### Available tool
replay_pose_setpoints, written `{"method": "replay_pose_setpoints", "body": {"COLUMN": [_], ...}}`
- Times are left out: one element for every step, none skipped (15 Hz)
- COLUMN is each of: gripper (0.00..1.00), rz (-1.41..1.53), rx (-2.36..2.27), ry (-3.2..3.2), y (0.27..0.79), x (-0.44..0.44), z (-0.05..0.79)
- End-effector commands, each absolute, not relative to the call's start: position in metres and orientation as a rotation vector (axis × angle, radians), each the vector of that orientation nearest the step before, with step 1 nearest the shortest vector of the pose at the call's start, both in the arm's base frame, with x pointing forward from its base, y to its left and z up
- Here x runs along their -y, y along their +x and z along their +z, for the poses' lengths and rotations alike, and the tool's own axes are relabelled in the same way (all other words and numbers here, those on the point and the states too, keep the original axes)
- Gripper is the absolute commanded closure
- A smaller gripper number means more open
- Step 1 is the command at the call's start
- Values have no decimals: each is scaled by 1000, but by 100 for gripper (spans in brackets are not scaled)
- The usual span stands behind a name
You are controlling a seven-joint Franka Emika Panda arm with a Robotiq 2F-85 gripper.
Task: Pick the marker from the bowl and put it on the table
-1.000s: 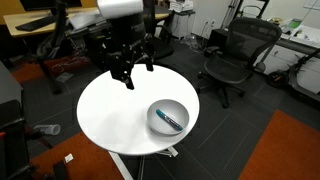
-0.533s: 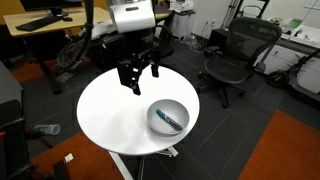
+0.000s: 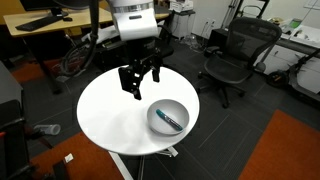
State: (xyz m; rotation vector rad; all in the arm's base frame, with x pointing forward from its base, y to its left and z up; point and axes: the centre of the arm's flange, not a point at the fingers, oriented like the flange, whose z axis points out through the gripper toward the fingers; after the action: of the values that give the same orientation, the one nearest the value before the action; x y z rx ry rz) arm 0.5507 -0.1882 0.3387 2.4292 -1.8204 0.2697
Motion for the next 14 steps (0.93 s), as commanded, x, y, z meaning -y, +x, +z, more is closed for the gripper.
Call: {"method": "replay_pose_setpoints", "body": {"gripper": [0, 0, 0, 0, 0, 0, 0, 0, 0, 0, 0, 0, 0, 0], "rz": [291, 290, 289, 288, 276, 263, 249, 237, 224, 212, 202, 188, 176, 159], "rx": [1856, 1868, 1881, 1895, 1898, 1904, 1904, 1902, 1898, 1894, 1889, 1883, 1881, 1878], "ry": [2435, 2432, 2430, 2428, 2430, 2431, 2435, 2440, 2449, 2455, 2462, 2468, 2469, 2469], "y": [567, 570, 573, 577, 580, 584, 587, 592, 595, 599, 603, 606, 609, 613], "x": [205, 209, 214, 217, 221, 224, 227, 230, 232, 235, 237, 240, 242, 245], "z": [325, 321, 317, 313, 309, 305, 301, 297, 293, 289, 285, 280, 276, 270]}}
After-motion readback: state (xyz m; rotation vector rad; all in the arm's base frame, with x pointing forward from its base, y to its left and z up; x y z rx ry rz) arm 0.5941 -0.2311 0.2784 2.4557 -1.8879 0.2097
